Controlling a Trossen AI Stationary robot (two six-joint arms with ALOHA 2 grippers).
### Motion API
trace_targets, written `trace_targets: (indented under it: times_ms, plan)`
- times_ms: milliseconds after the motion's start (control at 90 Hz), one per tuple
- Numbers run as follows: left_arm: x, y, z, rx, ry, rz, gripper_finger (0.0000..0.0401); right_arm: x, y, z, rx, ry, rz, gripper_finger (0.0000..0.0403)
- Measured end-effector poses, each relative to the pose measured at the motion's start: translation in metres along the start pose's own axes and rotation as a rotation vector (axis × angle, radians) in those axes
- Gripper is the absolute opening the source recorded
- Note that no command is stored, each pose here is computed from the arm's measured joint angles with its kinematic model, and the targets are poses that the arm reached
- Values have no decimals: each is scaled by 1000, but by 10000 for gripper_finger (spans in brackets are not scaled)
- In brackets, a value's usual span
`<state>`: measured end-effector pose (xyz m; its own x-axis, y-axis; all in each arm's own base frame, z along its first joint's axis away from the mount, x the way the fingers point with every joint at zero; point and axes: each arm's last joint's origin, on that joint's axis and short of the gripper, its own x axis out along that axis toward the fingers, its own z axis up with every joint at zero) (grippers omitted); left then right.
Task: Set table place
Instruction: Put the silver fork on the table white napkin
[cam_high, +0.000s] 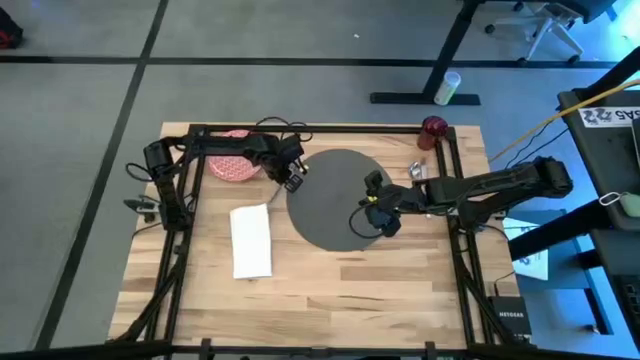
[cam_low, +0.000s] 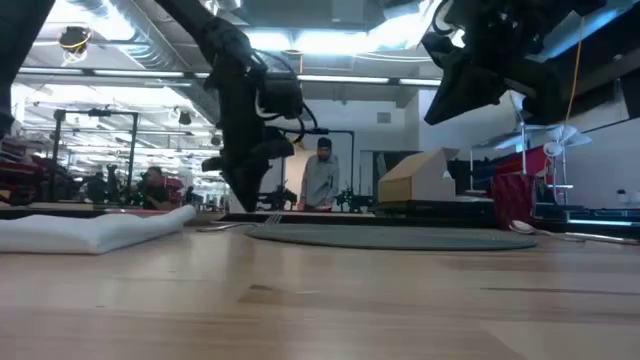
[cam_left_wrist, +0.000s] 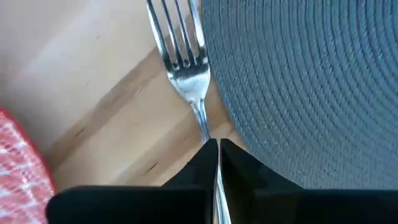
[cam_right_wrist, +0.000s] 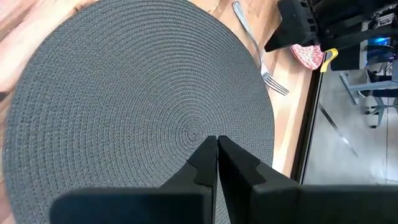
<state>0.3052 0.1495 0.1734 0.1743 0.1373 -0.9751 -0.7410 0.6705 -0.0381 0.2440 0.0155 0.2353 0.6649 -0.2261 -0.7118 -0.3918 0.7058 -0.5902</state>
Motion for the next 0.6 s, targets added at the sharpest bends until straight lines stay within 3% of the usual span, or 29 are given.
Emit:
trace_targets:
  times_ms: [244, 456, 600]
  plan:
    - [-3, -1, -3, 14, 45, 2, 8, 0, 0, 0, 0, 1, 1, 0]
    - [-2, 1, -3, 47, 50, -4, 57, 0, 0, 0, 0, -2, -1, 0]
    - [-2, 1, -1, 5, 32, -10, 90, 0, 0, 0, 0, -2, -1, 0]
